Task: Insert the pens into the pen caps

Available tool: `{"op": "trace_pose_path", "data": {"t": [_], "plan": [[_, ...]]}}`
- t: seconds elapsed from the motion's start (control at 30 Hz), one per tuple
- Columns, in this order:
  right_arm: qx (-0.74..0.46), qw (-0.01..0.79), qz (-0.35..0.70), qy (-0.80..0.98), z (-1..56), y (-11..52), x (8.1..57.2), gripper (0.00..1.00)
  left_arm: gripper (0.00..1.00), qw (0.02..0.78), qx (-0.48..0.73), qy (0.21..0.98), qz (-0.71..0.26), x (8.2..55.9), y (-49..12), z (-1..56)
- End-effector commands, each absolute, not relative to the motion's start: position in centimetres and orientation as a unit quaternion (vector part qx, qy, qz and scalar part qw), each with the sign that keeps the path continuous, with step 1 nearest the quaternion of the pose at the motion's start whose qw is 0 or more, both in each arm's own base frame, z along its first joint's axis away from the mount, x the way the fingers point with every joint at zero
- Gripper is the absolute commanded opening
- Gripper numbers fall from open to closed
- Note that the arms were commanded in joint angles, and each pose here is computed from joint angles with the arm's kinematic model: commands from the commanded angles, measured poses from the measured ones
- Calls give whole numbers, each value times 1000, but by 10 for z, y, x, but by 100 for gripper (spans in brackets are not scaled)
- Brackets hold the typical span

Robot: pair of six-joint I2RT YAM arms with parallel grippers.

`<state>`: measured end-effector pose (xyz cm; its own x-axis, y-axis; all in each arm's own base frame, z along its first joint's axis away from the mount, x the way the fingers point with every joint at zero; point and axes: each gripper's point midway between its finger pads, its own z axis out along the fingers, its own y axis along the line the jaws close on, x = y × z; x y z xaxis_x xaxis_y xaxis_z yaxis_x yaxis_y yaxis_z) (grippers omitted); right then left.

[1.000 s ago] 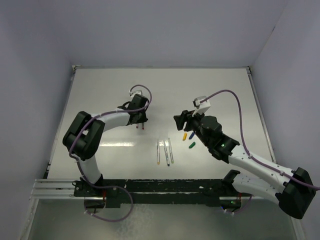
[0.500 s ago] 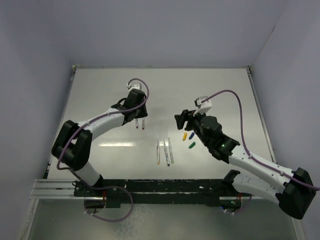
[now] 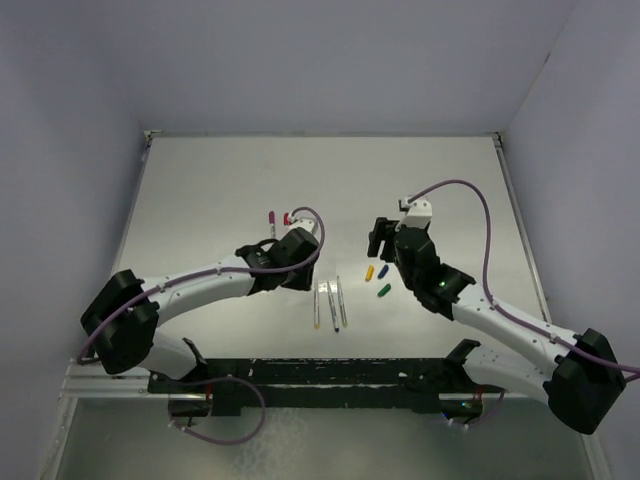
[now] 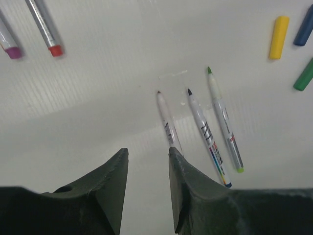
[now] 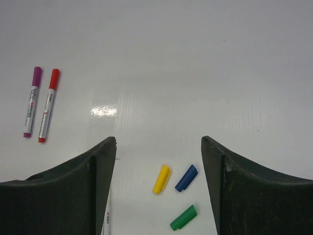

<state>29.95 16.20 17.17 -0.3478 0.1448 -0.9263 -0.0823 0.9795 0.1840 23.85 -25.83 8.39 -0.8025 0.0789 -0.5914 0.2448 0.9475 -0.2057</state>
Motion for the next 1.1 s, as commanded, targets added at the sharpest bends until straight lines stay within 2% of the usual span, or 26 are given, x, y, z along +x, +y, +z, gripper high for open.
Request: {"op": "trace_pose_path", "data": {"t": [0.0, 0.33, 0.9, 1.07], "plan": [[54, 575, 85, 812, 177, 154, 304, 70, 43, 282, 84, 948, -123, 211, -257, 81], [58, 562, 83, 821, 163, 154, 302, 65, 44, 251, 110, 953, -130, 190, -286, 53], [55, 563, 93, 819, 157, 160, 305, 64, 44, 229, 126, 959, -112, 190, -298, 27], [54, 555, 94, 825, 151, 163, 305, 64, 37, 203, 132, 967, -74, 180, -280, 14]]}}
